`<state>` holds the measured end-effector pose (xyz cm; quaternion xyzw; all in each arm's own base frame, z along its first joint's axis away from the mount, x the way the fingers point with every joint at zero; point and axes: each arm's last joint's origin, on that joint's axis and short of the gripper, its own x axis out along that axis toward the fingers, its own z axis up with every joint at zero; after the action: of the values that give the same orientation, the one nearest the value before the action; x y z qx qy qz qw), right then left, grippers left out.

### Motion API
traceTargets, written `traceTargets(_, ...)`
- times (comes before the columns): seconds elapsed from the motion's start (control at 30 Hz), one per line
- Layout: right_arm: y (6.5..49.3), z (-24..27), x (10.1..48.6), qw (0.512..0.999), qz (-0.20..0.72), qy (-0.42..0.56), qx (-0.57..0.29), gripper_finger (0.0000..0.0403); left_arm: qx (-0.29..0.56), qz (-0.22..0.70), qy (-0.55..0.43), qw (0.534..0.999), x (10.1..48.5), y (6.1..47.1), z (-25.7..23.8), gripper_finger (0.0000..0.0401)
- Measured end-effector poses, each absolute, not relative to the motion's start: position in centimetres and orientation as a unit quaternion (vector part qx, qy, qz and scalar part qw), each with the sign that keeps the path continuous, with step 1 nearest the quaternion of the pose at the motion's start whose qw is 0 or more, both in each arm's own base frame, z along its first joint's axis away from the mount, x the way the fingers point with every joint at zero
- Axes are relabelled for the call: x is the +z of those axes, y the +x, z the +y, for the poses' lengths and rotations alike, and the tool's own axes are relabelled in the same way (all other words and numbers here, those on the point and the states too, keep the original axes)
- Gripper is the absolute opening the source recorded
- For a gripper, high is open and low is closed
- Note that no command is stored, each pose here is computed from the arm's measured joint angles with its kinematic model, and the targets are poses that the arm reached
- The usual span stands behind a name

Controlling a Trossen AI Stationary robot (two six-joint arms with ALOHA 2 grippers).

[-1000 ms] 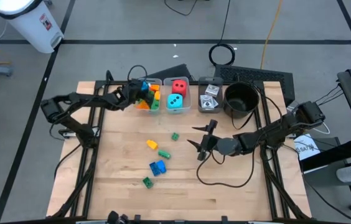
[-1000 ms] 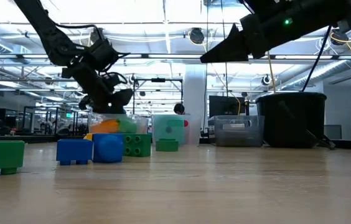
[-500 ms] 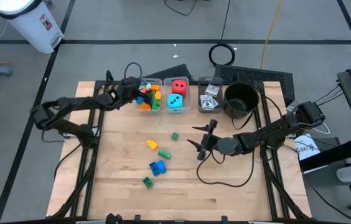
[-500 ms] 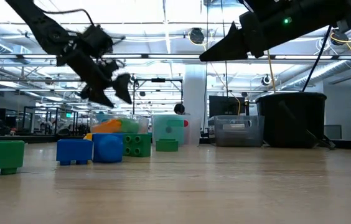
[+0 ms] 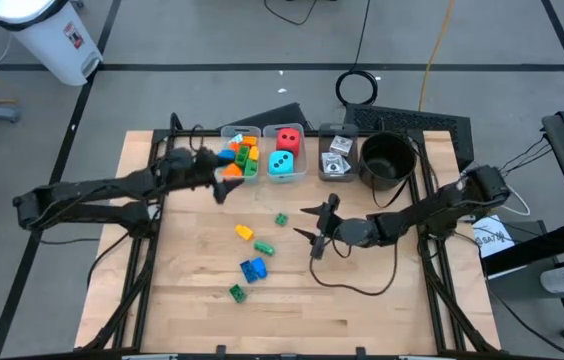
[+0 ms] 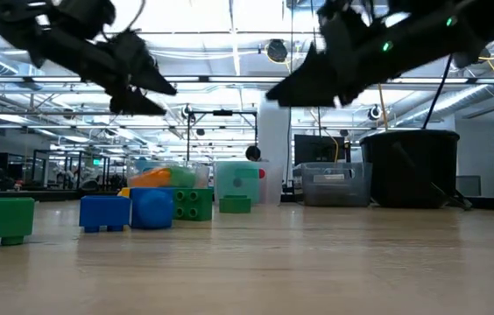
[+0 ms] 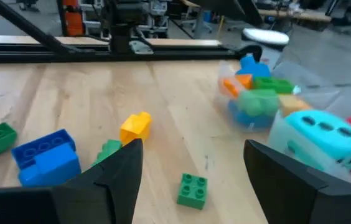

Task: Pick & Place Toys
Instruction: Put the dark green game piece into the left transparent bin

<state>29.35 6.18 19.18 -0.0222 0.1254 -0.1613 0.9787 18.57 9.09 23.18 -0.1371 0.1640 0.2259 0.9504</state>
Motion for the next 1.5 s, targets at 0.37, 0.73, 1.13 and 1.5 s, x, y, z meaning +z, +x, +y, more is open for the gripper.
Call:
traceTargets(0.37,34.0,2.7,12.4,0.963,0.198,0.027,-0.183,0.0247,0.132,0.076,-0.096,0.984,21.6,17.0,5.4,0.0392)
traceTargets(0.73,36.9,1.0,8.1,0.958,0.247,0.052,-0.139,0.0247,0.133,0.073,-0.128,0.98,21.6,17.0,5.2,0.0392)
traceTargets(1.13,37.0,0.9,8.2,0.962,0.24,0.018,-0.13,0.0123,0.113,0.094,-0.189,0.971,20.7,18.0,4.4,0.0392)
traceTargets(1.5,36.7,1.8,10.6,0.962,0.241,-0.071,-0.109,0.0112,0.078,0.08,-0.271,0.956,19.2,20.8,3.8,0.0392)
